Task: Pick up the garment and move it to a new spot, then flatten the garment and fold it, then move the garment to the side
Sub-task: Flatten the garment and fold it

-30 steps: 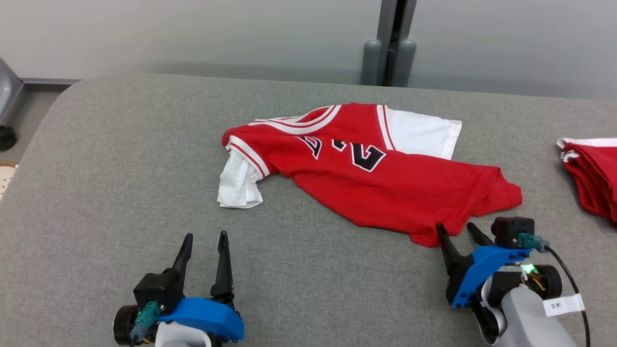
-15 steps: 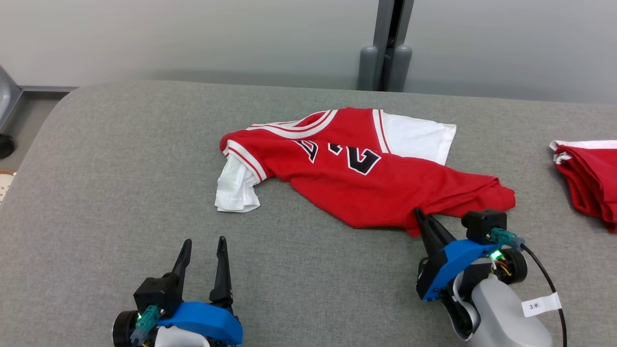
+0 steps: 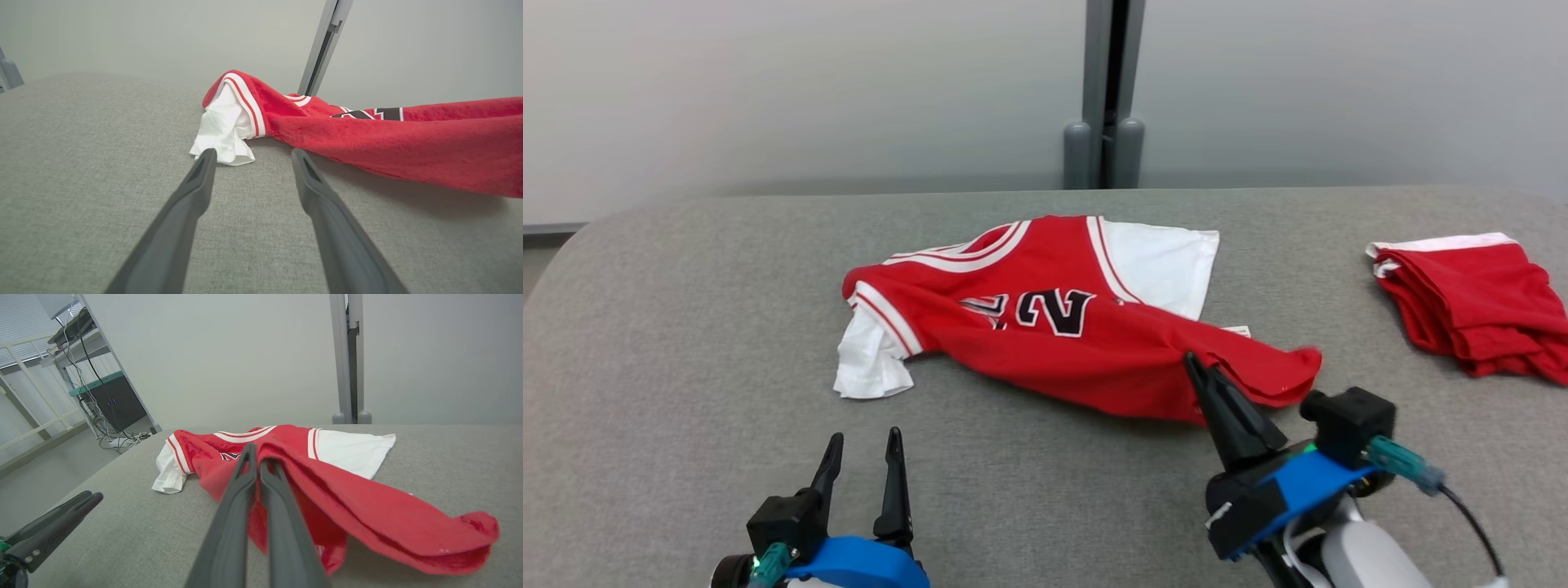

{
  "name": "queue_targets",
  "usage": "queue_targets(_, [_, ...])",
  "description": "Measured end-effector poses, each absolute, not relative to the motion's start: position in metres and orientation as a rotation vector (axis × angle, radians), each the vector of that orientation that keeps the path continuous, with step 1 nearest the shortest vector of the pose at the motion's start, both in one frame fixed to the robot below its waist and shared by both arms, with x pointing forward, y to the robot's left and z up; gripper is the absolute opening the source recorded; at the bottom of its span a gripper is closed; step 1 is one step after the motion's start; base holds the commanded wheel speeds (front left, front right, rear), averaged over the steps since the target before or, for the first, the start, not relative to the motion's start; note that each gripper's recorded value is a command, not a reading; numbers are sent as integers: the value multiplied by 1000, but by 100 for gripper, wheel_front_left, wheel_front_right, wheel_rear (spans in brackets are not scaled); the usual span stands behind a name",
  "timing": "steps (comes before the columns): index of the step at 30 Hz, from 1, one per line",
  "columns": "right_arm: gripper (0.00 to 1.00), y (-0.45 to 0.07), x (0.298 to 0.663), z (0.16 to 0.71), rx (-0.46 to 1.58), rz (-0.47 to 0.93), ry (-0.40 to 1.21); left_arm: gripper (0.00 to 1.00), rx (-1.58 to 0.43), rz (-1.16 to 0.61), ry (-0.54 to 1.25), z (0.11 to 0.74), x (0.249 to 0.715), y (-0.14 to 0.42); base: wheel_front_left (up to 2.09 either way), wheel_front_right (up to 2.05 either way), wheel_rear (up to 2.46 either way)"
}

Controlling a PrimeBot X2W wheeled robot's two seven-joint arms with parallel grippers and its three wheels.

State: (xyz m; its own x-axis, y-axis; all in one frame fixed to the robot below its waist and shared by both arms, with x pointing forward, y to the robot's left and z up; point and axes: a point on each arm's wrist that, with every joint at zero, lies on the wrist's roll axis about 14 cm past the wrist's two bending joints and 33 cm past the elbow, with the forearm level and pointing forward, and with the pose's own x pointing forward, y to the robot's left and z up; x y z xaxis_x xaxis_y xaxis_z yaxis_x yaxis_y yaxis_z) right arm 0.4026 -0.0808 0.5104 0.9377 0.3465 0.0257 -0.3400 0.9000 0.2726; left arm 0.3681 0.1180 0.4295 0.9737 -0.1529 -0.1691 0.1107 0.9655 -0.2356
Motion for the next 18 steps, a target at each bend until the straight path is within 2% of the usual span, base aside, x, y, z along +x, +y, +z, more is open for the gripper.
queue_targets(3, [0, -96, 387, 528, 285, 339, 0, 100, -224, -153, 187, 430, 370, 112, 0, 0, 0])
queue_targets(6, [0, -110, 370, 523, 289, 305, 54, 100, -221, -170, 190, 429, 373, 106, 0, 0, 0])
queue_targets(16, [0, -162, 356, 437, 281, 99, 323, 100, -216, -190, 215, 420, 381, 101, 0, 0, 0])
queue_targets(17, [29, -164, 355, 430, 272, 89, 341, 100, -215, -189, 216, 419, 381, 102, 0, 0, 0])
queue_targets(18, [51, -166, 356, 425, 261, 82, 351, 100, -214, -187, 217, 419, 382, 103, 0, 0, 0])
